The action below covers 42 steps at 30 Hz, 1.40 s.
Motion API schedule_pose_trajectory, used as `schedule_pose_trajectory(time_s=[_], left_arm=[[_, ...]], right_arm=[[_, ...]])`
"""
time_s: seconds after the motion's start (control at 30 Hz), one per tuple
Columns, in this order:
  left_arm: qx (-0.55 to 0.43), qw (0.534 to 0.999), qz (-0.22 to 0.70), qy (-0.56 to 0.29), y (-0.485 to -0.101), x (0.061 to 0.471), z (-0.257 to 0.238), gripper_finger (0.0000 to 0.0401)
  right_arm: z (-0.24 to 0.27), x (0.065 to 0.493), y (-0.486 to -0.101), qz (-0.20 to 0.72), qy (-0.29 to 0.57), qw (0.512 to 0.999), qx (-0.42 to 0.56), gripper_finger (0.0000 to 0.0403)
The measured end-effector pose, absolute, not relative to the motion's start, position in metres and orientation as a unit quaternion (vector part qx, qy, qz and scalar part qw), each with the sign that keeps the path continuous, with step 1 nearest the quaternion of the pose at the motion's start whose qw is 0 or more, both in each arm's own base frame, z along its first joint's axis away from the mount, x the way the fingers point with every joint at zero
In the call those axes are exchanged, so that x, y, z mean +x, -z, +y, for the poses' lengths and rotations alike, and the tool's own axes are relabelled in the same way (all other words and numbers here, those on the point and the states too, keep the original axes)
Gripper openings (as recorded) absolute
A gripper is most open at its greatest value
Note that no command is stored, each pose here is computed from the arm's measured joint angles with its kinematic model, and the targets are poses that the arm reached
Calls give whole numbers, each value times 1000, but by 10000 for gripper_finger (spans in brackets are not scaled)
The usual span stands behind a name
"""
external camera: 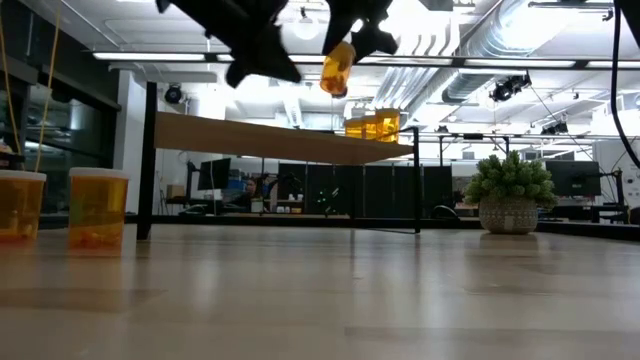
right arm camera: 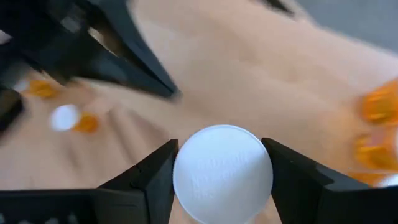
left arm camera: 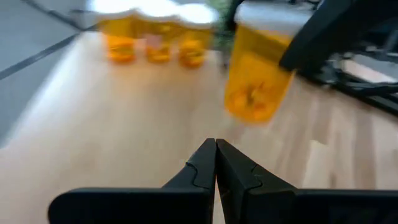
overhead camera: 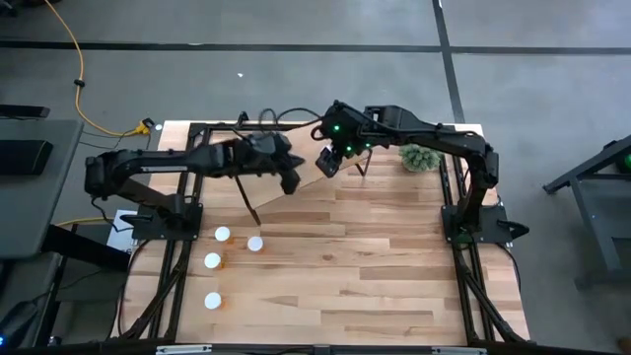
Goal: Pick and place medicine bottles onto shelf by color
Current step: Put the pill bottle on the shelf aligned with the other pill bottles
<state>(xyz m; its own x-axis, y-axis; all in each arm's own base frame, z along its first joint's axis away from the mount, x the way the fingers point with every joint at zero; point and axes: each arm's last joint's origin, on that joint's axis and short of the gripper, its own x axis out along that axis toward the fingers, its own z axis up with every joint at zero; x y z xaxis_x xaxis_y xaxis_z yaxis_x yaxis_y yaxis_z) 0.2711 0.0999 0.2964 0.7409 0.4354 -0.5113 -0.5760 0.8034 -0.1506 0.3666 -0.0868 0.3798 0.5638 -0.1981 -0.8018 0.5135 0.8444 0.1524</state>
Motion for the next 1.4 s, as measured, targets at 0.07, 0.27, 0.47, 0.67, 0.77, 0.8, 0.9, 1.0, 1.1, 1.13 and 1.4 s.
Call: schedule_pose_trajectory(time_s=[0.07, 0.27, 0.47, 0.67, 0.77, 0.8, 0.9, 1.0, 1.1, 1.13, 1.4], left_arm=[[-154, 916, 233, -287, -305, 257, 102, 0], [-155, 927, 167, -296, -340, 221, 95, 0], [-149, 941, 86, -292, -368, 197, 86, 0], [-148, 944, 61, -289, -377, 186, 81, 0], [-150, 943, 61, -289, -376, 187, 81, 0], [-152, 943, 61, -290, -376, 187, 81, 0], [-154, 943, 64, -290, -375, 188, 82, 0], [-159, 941, 66, -290, -374, 190, 83, 0], [-159, 941, 66, -290, -374, 190, 83, 0], [-159, 941, 65, -290, -374, 190, 83, 0], [-160, 942, 65, -289, -374, 191, 82, 0]], right_arm=[[-91, 366, -380, 415, 228, 864, 171, 204], [-104, 373, -380, 374, 297, 867, 143, 204], [-135, 388, -356, 379, 331, 853, 140, 204], [-160, 387, -342, 387, 359, 834, 160, 204], [-164, 386, -342, 387, 363, 832, 161, 204], [-164, 386, -342, 387, 364, 832, 160, 204], [-167, 386, -340, 388, 367, 830, 162, 204], [-170, 390, -330, 399, 365, 825, 167, 204], [-172, 395, -321, 410, 364, 819, 169, 204], [-172, 395, -321, 411, 365, 818, 169, 204], [-174, 395, -319, 406, 385, 811, 170, 204]])
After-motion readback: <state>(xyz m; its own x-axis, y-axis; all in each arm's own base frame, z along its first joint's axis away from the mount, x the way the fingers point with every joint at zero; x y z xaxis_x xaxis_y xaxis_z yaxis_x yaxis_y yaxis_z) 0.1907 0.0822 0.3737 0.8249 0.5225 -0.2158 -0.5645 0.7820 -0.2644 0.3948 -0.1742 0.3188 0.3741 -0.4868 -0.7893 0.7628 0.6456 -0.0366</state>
